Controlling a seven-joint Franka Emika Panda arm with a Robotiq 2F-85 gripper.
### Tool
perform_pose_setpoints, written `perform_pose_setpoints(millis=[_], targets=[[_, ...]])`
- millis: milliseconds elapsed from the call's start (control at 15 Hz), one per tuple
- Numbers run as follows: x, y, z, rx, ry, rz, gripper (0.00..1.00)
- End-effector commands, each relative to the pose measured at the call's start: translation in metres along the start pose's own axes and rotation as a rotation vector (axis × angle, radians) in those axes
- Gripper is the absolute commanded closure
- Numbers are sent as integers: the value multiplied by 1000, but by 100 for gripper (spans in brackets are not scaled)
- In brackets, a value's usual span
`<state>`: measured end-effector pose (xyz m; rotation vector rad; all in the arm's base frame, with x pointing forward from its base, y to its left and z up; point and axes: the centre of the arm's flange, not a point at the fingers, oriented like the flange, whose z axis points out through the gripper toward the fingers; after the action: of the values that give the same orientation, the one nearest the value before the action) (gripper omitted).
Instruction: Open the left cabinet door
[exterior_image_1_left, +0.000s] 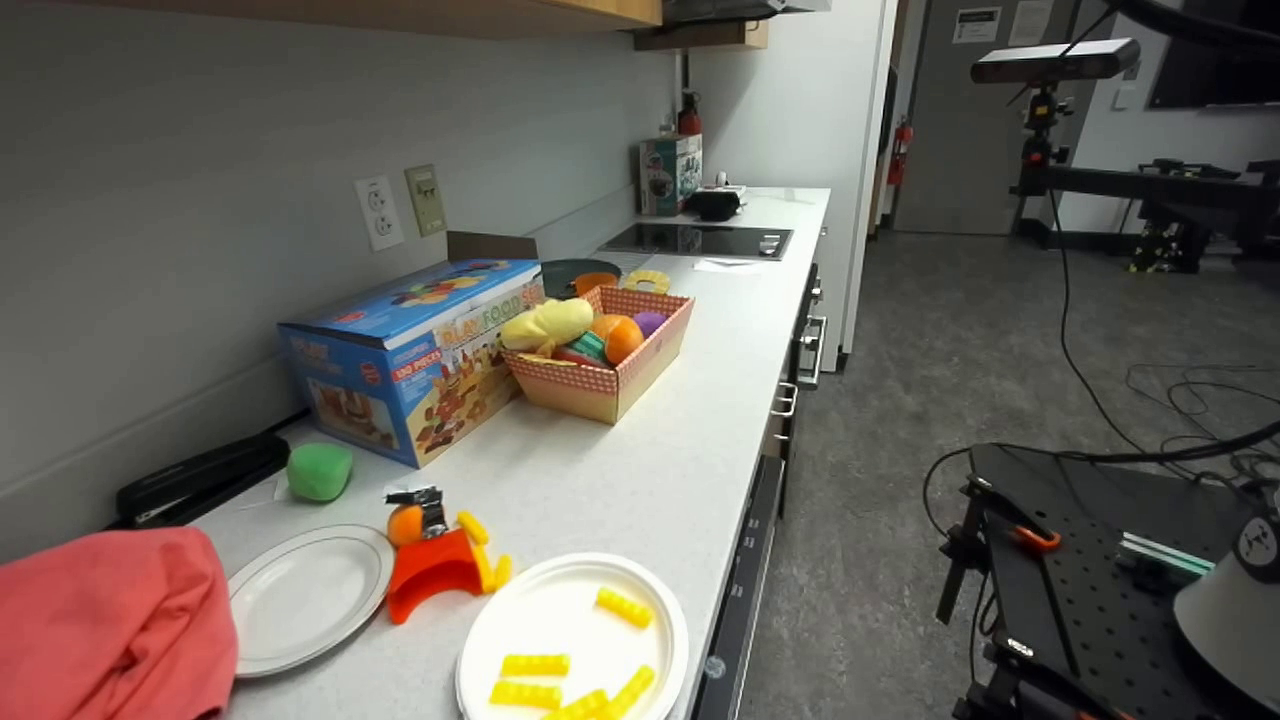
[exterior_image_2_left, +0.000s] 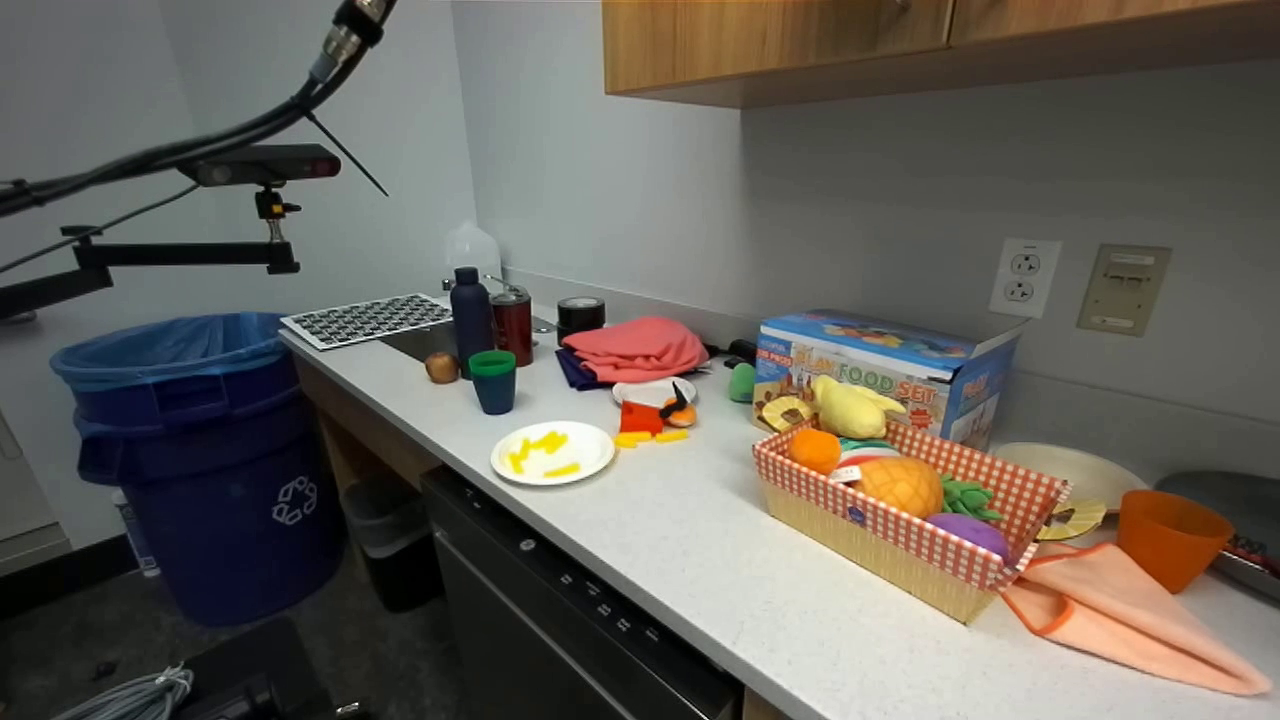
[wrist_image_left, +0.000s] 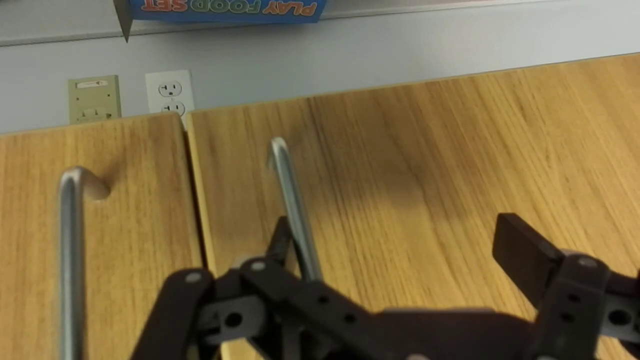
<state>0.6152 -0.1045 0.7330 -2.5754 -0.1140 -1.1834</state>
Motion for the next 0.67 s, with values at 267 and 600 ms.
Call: perform_pose_setpoints(millis=[267, 600], targets=[[-46, -31, -27, 115, -144, -20, 0], [-74, -47, -56, 157, -208, -63, 0]])
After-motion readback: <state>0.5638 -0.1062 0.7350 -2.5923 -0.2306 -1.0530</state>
